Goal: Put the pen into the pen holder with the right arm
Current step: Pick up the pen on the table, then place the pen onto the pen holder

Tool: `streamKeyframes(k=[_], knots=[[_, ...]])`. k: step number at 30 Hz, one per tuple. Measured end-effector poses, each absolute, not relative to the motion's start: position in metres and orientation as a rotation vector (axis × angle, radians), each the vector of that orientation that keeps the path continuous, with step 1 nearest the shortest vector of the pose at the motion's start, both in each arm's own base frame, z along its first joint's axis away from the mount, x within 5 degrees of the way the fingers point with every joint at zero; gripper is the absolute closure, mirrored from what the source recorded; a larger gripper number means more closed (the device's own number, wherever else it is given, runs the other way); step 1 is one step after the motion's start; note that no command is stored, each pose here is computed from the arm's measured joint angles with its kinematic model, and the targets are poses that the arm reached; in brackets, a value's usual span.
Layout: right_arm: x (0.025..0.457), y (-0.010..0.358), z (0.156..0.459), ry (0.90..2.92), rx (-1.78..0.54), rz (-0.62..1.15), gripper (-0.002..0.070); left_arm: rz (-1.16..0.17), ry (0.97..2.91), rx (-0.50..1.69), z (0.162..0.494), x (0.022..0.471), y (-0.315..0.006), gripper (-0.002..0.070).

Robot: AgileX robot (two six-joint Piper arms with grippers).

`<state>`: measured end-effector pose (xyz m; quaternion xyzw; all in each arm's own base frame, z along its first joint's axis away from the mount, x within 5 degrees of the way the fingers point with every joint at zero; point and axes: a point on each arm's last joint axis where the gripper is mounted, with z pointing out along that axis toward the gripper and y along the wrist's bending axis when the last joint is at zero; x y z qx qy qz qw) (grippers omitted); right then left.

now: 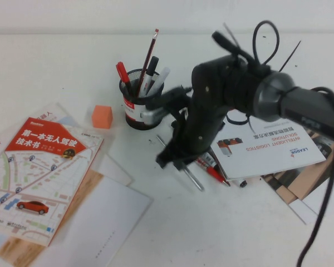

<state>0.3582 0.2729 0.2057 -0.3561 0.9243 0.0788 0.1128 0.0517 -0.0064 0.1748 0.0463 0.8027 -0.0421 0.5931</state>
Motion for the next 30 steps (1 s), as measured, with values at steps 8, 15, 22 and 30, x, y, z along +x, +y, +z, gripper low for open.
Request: streamKeyframes(k=[8,15,22,30], knots=[[0.348,0.283,0.266,2.259,-0.916,0.404,0.0622,-0.098,1.866,0.108,0.175,0.052,-0.006,0.0678],[0.347,0.266,0.286,1.818,-0.566,0.507,0.0622,-0.098,1.866,0.108,0.175,0.052,-0.006,0.0678],[0.375,0.273,0.274,1.511,-0.514,0.784,0.0622,-0.098,1.866,0.108,0.175,0.052,-0.006,0.0678],[0.404,0.287,0.235,1.511,-0.554,0.691,0.0622,-0.098,1.866,0.108,0.175,0.052,-0.006,0.0678]])
